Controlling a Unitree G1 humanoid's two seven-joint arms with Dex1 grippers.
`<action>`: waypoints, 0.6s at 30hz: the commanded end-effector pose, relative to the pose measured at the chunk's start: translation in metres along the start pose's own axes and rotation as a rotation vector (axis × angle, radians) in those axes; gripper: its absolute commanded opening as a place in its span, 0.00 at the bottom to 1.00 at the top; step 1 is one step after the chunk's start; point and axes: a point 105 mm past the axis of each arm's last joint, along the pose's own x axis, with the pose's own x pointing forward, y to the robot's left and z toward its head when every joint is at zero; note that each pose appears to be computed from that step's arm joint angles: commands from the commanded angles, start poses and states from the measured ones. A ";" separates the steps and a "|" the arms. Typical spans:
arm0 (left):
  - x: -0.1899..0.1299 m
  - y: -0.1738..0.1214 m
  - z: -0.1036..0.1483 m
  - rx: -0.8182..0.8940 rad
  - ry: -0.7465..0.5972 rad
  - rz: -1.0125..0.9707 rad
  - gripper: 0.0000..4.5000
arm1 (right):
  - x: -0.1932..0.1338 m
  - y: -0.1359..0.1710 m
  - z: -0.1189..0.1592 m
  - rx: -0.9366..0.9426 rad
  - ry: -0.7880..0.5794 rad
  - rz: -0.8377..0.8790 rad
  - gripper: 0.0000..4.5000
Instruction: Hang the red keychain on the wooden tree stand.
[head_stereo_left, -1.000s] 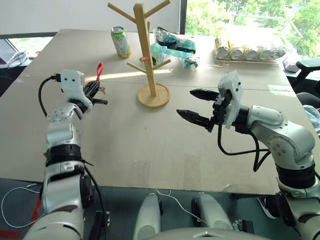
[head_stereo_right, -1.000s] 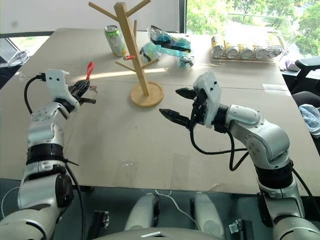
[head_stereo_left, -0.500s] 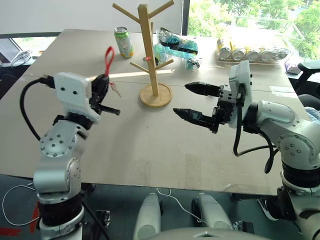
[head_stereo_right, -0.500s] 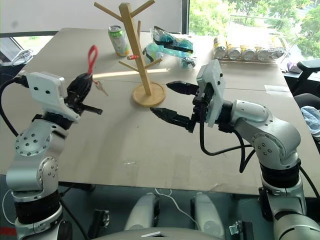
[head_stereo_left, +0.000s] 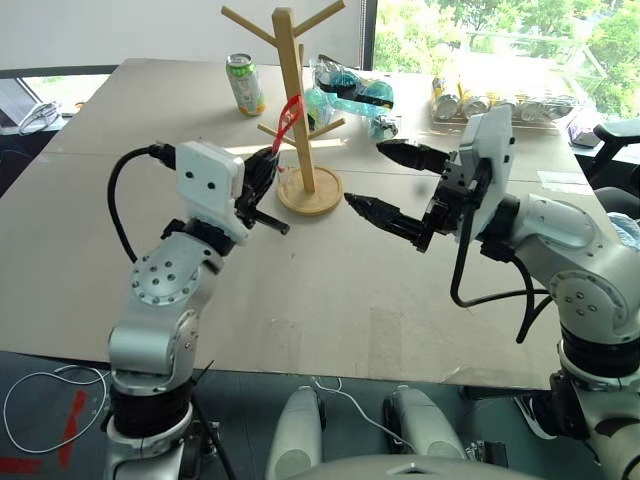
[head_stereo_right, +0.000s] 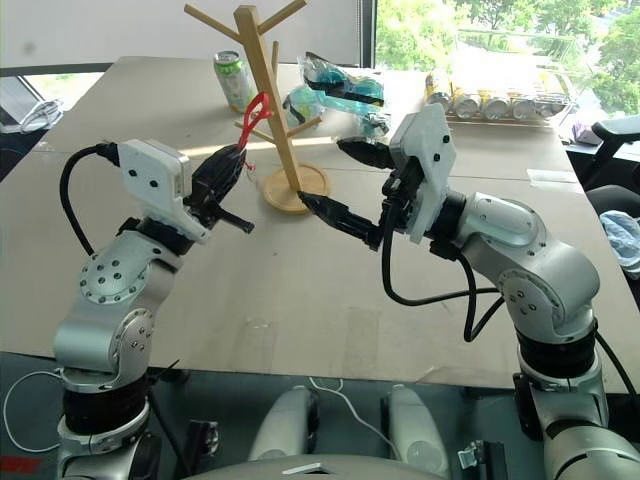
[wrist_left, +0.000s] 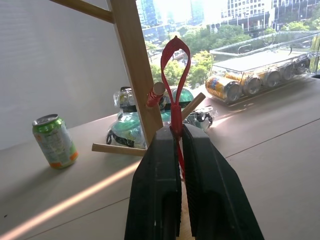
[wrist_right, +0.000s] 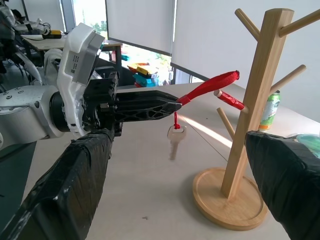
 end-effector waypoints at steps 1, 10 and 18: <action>0.000 0.006 0.013 0.047 -0.064 0.027 0.02 | -0.005 0.002 0.014 -0.049 -0.041 -0.012 1.00; 0.003 0.008 0.008 0.029 -0.053 0.042 0.02 | -0.007 -0.002 0.013 -0.039 -0.035 -0.036 1.00; 0.003 0.007 0.003 0.046 -0.037 0.027 0.02 | -0.008 -0.006 0.015 -0.033 -0.036 -0.052 1.00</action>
